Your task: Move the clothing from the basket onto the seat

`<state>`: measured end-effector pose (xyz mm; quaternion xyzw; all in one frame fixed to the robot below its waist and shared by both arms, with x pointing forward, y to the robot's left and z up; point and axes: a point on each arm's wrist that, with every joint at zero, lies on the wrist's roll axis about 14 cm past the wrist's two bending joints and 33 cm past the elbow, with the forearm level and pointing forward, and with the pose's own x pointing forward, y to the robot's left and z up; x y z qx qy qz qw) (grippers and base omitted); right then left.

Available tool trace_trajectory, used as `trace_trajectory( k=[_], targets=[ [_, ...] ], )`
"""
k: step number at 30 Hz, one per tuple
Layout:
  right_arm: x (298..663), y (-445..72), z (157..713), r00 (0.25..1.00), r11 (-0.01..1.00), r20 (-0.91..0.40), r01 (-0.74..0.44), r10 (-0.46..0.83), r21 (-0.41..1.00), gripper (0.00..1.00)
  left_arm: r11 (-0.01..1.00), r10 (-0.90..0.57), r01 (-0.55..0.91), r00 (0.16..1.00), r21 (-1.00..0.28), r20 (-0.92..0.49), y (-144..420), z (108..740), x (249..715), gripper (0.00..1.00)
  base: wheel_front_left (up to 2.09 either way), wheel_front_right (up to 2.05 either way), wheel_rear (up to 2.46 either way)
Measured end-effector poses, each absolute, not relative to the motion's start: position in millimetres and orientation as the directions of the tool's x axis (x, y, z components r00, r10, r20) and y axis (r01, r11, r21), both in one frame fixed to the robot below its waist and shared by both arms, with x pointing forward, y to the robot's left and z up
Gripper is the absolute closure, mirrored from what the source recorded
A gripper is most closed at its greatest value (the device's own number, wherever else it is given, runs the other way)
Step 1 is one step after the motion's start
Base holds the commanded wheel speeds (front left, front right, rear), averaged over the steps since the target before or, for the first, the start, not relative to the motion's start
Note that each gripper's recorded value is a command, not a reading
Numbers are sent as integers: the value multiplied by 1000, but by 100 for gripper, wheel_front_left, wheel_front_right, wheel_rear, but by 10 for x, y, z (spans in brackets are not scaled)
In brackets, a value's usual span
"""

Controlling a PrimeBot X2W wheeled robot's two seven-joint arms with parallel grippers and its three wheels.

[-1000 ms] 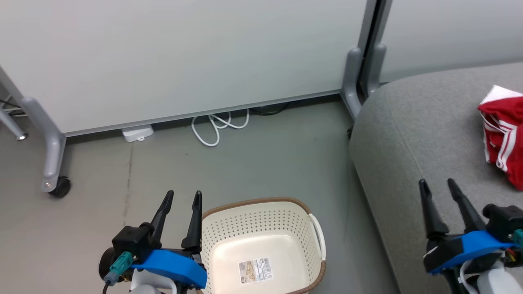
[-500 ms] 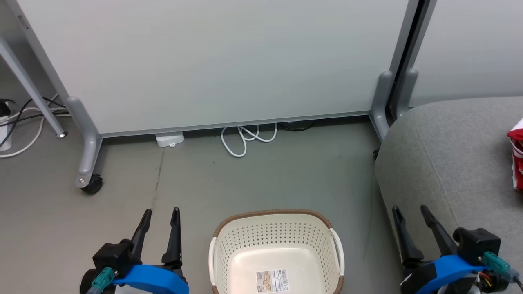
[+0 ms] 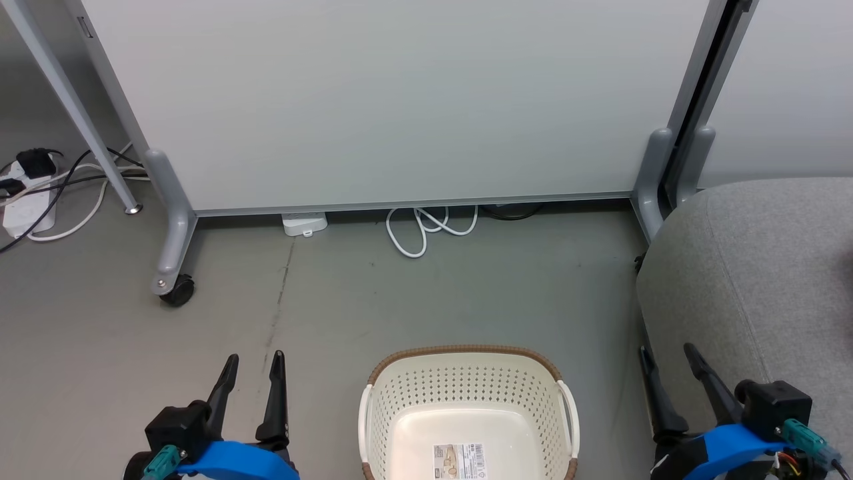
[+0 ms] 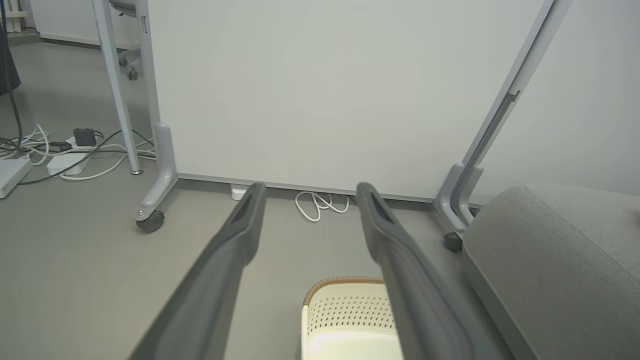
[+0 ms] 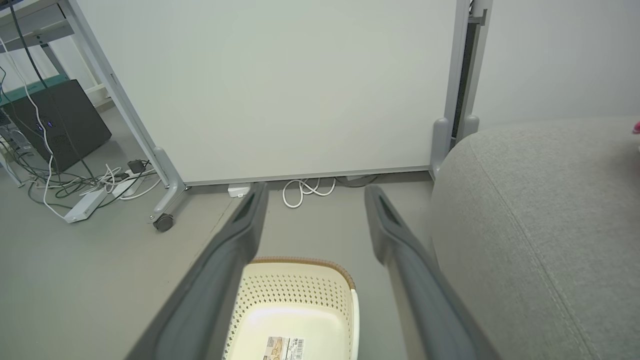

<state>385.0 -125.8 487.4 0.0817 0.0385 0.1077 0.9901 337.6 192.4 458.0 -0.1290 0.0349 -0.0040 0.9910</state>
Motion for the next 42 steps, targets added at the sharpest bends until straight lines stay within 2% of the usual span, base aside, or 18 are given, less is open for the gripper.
trace_trajectory(
  k=[21,22,32,42],
  targets=[
    [3849,-1238,4786,972,962,-80,-205,222,182,0,963,-24,2,997,-270,-78,1894,4549,3378,0,0,0,0],
    [3846,-1233,4775,971,961,-84,-205,224,184,100,963,-24,1,996,-271,-82,1889,4537,3376,100,0,0,0],
    [3706,-1259,4422,956,964,-197,-179,218,197,100,955,-18,-53,972,-293,-234,1843,4068,3066,100,0,0,0],
    [3694,-1352,4402,961,928,-209,-98,182,359,100,893,20,-130,968,-431,-252,1911,4076,3096,100,0,0,0]
  ],
)
